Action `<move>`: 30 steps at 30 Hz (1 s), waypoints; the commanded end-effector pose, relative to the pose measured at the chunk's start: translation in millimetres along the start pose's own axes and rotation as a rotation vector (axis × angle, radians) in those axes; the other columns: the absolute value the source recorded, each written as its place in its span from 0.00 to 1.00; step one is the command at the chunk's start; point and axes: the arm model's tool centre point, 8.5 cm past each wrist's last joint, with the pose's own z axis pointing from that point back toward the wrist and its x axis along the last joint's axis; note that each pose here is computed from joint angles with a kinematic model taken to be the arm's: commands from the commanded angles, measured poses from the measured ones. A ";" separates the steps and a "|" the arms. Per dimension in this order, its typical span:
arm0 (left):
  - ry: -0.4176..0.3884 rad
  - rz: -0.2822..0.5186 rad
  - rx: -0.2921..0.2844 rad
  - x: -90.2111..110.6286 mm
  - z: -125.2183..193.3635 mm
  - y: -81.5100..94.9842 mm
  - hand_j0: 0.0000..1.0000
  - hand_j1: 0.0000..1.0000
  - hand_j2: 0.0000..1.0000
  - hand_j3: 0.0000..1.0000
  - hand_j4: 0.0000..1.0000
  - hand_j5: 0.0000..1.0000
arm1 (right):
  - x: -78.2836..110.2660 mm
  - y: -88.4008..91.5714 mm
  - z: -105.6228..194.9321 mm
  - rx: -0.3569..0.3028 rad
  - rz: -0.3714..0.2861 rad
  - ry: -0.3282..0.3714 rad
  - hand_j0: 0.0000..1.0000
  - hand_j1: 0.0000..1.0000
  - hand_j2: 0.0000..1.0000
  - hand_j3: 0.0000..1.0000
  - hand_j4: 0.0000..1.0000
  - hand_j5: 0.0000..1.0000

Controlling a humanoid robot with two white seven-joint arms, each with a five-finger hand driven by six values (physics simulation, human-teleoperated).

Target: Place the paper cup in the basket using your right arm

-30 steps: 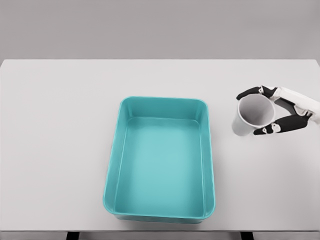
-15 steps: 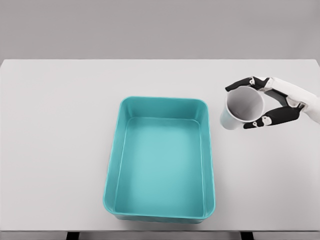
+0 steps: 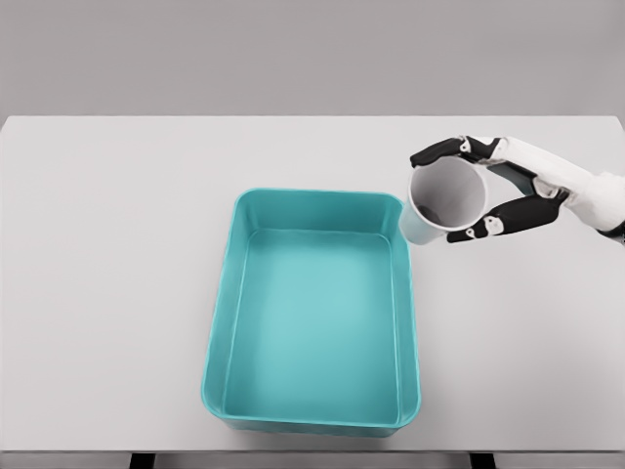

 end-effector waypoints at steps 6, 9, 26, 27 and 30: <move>0.000 0.000 0.000 0.0 0.0 0.0 1.00 1.00 1.00 1.00 1.00 1.00 | -4.9 8.9 -28.8 0.009 -0.025 -0.025 0.76 0.76 0.76 0.76 0.76 0.76; 0.000 0.000 0.000 0.0 0.0 0.0 1.00 1.00 1.00 1.00 1.00 1.00 | -6.2 13.0 -35.6 0.013 -0.026 -0.038 0.76 0.76 0.76 0.76 0.76 0.76; 0.000 0.000 0.000 0.0 0.0 0.0 1.00 1.00 1.00 1.00 1.00 1.00 | -3.4 44.3 -74.1 0.108 0.007 -0.083 0.73 0.73 0.73 0.73 0.73 0.73; 0.000 0.000 0.000 0.0 0.0 0.0 1.00 1.00 1.00 1.00 1.00 1.00 | -4.1 46.6 -76.4 0.118 0.019 -0.080 0.73 0.73 0.73 0.73 0.73 0.73; 0.000 0.000 0.000 0.0 0.0 0.0 1.00 1.00 1.00 1.00 1.00 1.00 | -5.0 50.6 -78.6 0.150 0.070 -0.058 0.73 0.73 0.73 0.73 0.73 0.73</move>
